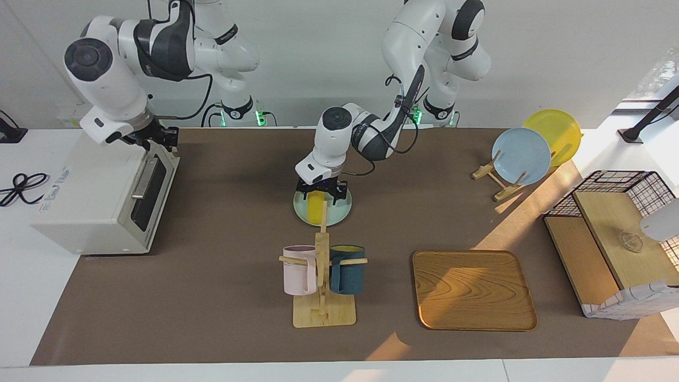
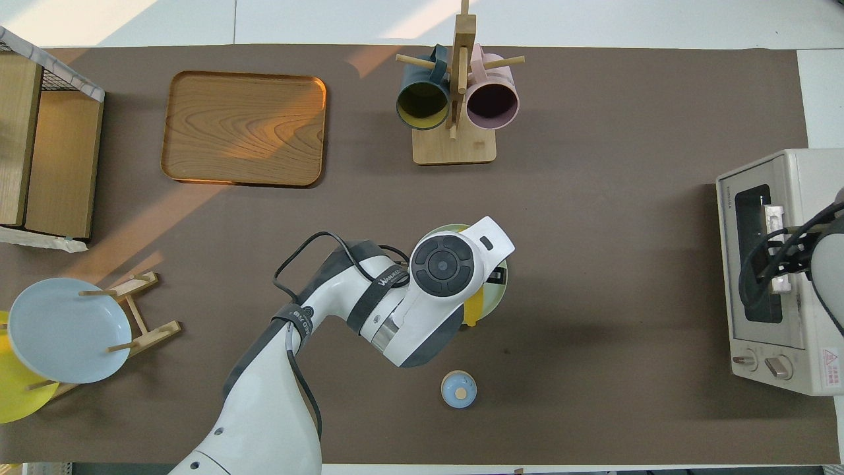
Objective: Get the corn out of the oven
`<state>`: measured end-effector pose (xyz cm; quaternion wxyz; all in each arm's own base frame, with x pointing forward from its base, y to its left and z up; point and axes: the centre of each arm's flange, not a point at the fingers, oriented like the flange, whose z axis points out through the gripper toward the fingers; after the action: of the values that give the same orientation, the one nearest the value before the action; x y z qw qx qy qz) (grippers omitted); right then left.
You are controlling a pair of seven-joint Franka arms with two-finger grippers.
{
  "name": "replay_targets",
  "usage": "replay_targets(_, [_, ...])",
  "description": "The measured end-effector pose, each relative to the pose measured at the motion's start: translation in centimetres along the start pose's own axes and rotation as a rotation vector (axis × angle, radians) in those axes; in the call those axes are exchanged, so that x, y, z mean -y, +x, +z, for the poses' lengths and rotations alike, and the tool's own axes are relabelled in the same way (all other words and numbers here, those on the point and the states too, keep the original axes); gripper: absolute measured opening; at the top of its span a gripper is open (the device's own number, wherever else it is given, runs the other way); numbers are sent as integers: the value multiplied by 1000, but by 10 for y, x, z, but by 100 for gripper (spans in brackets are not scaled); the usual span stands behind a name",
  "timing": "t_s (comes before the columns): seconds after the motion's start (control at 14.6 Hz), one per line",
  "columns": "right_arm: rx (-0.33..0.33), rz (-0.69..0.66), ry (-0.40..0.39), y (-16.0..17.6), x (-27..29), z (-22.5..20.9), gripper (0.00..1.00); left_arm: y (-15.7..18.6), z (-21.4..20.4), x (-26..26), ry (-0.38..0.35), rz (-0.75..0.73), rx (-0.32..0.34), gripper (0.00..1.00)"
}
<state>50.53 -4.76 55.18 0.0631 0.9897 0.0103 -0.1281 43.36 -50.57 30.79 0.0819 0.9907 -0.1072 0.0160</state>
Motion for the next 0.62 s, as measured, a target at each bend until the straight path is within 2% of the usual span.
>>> replay_targets(0.07, [-22, 1, 10, -4, 1, -10, 81, -1, 0, -1, 0, 2, 0, 100])
replay_targets(0.21, [-52, 3, 14, -6, 1, -23, 100, 0, 0, -1, 0, 2, -1, 78])
replay_targets(0.34, [-73, 1, 13, -3, 2, -32, 100, 1, -1, 1, 1, 1, -4, 56])
replay_targets(0.62, [-119, -21, 8, 11, 11, -48, 100, 6, -5, 4, 4, -6, -5, 54])
